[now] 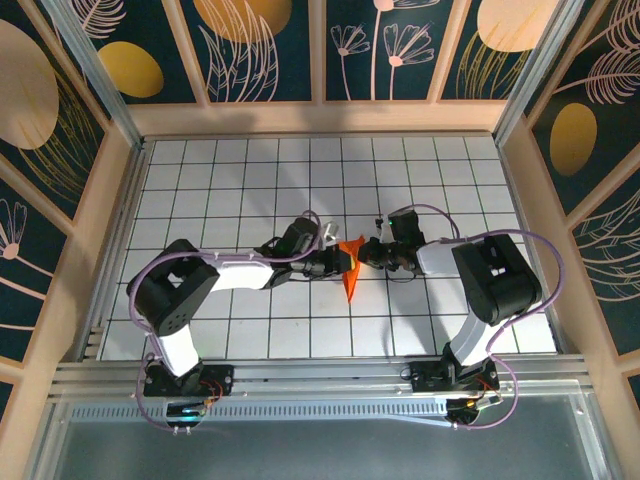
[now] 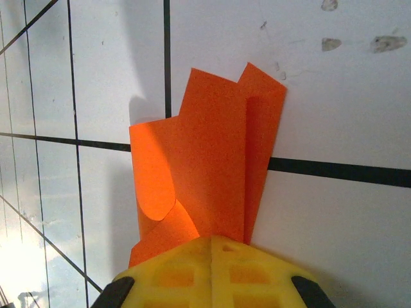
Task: Fold a paper plane with a square sheet of paper (fold left side to right side)
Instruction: Fold the wing for the fifth time at the center of the table.
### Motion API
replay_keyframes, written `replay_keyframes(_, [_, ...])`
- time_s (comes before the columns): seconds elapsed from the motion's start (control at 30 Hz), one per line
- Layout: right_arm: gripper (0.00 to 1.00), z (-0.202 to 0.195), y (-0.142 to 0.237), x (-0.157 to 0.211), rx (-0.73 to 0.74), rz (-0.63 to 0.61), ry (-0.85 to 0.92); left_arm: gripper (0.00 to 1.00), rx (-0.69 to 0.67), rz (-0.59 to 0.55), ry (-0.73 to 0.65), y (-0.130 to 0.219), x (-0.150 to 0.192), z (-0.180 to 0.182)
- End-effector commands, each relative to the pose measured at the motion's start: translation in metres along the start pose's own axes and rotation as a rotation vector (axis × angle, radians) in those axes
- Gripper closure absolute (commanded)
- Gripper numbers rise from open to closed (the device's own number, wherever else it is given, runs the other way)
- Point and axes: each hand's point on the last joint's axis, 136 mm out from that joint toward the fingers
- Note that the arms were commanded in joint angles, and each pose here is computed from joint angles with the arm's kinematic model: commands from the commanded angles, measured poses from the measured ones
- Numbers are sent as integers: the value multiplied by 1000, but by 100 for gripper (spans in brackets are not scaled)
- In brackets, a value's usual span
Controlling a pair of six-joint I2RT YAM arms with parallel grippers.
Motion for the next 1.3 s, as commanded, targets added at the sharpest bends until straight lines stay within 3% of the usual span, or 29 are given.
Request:
replay_keyframes(0.0, [100, -39, -7, 34, 129, 97, -71, 93, 9, 74, 0, -13, 16, 4])
replay_keyframes(0.5, [100, -37, -8, 33, 143, 101, -52, 95, -3, 129, 58, -32, 46, 19])
replay_keyframes(1.27, [100, -28, -9, 28, 140, 100, -33, 95, -111, 174, 71, -42, 67, 42])
Point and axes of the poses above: each hand's point on the last joint's axis, 136 mm out from that joint toward the fingers, its own y axis back along the fingers, its own z axis along the line the jaws close on, x = y × z, and after that the axes turned 12 degrees about -y, right-handed
